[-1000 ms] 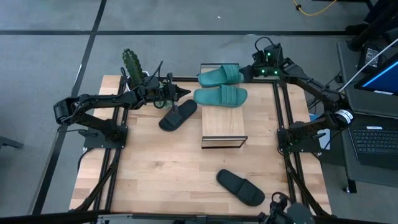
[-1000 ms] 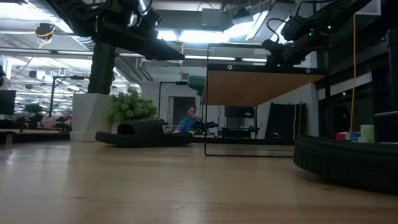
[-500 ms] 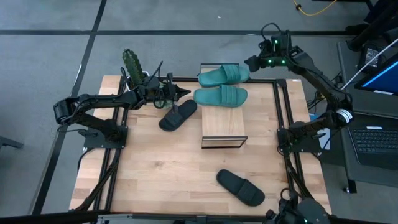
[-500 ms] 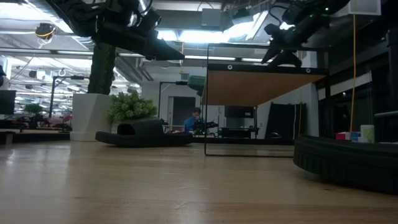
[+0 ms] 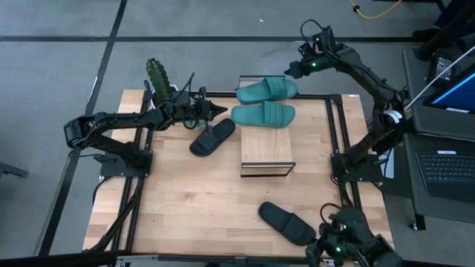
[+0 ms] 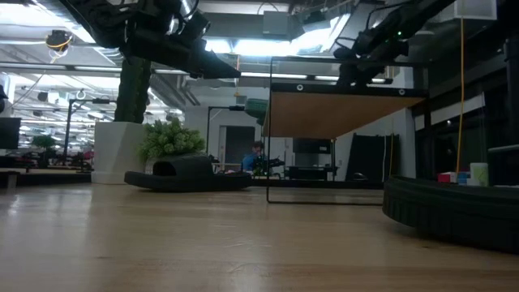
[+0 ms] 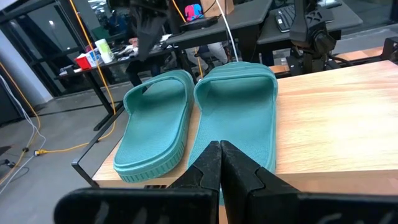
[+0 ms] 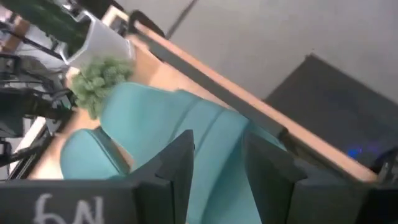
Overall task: Pick and place slides into the shelf
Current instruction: Adjust the green slides on the shelf
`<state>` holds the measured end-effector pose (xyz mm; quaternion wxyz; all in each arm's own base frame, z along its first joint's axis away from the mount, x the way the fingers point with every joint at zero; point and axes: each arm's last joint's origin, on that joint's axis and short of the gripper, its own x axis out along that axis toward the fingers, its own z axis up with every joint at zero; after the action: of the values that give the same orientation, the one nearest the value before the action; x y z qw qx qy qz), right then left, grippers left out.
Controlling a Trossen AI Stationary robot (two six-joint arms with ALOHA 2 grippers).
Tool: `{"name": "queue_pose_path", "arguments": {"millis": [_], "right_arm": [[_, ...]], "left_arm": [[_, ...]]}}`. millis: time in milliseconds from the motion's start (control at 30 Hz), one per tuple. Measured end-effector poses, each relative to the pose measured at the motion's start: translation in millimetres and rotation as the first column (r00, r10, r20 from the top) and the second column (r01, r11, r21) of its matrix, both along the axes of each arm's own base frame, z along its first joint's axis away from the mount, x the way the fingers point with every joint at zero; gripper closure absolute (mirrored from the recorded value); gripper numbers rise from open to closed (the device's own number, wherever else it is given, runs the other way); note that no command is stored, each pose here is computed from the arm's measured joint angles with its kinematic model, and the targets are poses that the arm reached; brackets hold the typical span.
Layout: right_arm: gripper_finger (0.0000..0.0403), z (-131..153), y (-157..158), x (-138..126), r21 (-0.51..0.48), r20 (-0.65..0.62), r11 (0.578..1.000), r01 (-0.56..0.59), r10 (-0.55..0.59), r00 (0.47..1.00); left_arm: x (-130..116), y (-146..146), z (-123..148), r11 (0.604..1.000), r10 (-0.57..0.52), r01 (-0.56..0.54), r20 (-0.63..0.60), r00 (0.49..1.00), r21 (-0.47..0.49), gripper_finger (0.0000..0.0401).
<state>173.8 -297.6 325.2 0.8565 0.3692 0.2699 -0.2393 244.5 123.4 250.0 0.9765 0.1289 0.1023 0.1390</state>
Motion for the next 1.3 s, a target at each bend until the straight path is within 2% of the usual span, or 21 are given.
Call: {"name": "queue_pose_path", "arguments": {"millis": [400, 767, 1100, 1300], "right_arm": [[0.0265, -10.6, 6.9, -5.7, 0.064, -0.08, 0.996, -0.062, 0.067, 0.995], [0.0265, -12.5, 7.8, -5.8, 0.086, -0.087, 0.995, -0.06, 0.067, 0.994], [0.0265, -28.5, -0.5, 6.0, 0.108, -0.096, 0.991, -0.077, 0.088, 0.992], [0.0265, -34.3, -2.9, 8.1, 0.148, -0.06, 0.983, -0.105, 0.115, 0.992]], "left_arm": [[0.0, 0.0, 0.0, 1.0, -0.001, 0.001, -0.001, 1.0, 0.003, 0.0401], [0.0, 0.0, 0.0, 1.0, 0.0, 0.0, 0.0, 1.0, 0.001, 0.0401], [0.0, 0.0, 0.0, 1.0, 0.0, 0.0, 0.0, 1.0, 0.0, 0.0401], [0.0, 0.0, 0.0, 1.0, 0.0, 0.0, 0.0, 1.0, 0.0, 0.0401]]}}
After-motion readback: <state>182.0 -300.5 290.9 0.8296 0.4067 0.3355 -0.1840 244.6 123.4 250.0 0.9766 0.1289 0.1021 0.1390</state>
